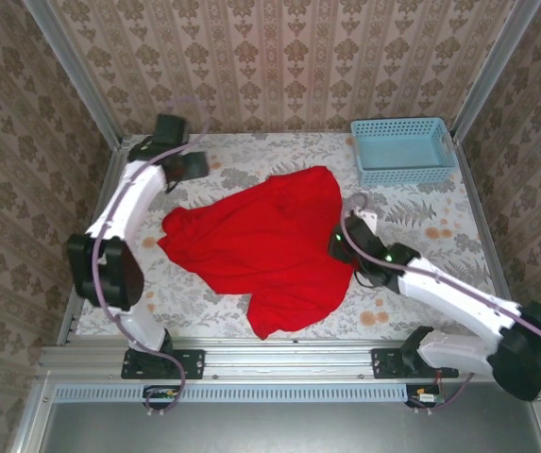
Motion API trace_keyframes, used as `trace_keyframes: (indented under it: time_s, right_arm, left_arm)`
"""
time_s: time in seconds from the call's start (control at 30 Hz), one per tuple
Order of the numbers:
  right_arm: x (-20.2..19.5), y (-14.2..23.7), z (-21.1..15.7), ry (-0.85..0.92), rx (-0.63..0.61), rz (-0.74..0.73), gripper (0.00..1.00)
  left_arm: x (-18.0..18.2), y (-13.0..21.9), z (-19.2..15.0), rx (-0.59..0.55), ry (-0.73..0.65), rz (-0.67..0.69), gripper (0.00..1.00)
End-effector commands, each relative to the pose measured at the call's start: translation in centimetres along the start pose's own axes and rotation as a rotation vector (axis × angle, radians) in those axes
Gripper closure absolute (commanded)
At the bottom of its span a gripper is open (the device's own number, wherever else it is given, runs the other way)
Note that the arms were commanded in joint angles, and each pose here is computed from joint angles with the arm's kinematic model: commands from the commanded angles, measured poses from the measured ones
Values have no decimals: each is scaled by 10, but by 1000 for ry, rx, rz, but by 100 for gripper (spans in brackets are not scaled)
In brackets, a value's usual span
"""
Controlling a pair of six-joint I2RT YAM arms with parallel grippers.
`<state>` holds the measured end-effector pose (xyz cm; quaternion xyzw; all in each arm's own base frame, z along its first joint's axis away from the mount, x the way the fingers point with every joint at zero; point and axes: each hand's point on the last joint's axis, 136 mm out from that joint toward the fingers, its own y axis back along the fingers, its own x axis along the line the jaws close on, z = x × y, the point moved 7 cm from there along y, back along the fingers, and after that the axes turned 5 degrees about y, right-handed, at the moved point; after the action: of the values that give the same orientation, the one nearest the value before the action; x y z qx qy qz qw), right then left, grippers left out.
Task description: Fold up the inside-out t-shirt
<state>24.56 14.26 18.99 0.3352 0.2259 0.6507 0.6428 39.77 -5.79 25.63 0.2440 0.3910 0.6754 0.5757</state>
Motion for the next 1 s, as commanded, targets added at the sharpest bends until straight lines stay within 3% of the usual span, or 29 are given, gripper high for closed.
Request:
trace_keyframes:
  time_s: [0.0, 0.2, 0.47, 0.7, 0.83, 0.97]
  right_arm:
    - [29, -21, 24, 148, 39, 102, 43]
    - [64, -69, 47, 235, 122, 127, 44]
    - [96, -120, 71, 351, 149, 144, 45]
    - [113, -166, 90, 482, 162, 91, 50]
    - [110, -186, 91, 535, 182, 35, 52]
    - [106, -199, 90, 566, 197, 11, 57]
  left_arm:
    - [20, -27, -20, 73, 64, 33, 18]
    - [28, -61, -34, 203, 111, 26, 19]
    - [38, -91, -59, 278, 171, 49, 26]
    - [50, -95, -66, 277, 203, 35, 44]
    - [53, -93, -72, 272, 214, 25, 51]
    - [55, -93, -74, 270, 214, 23, 64]
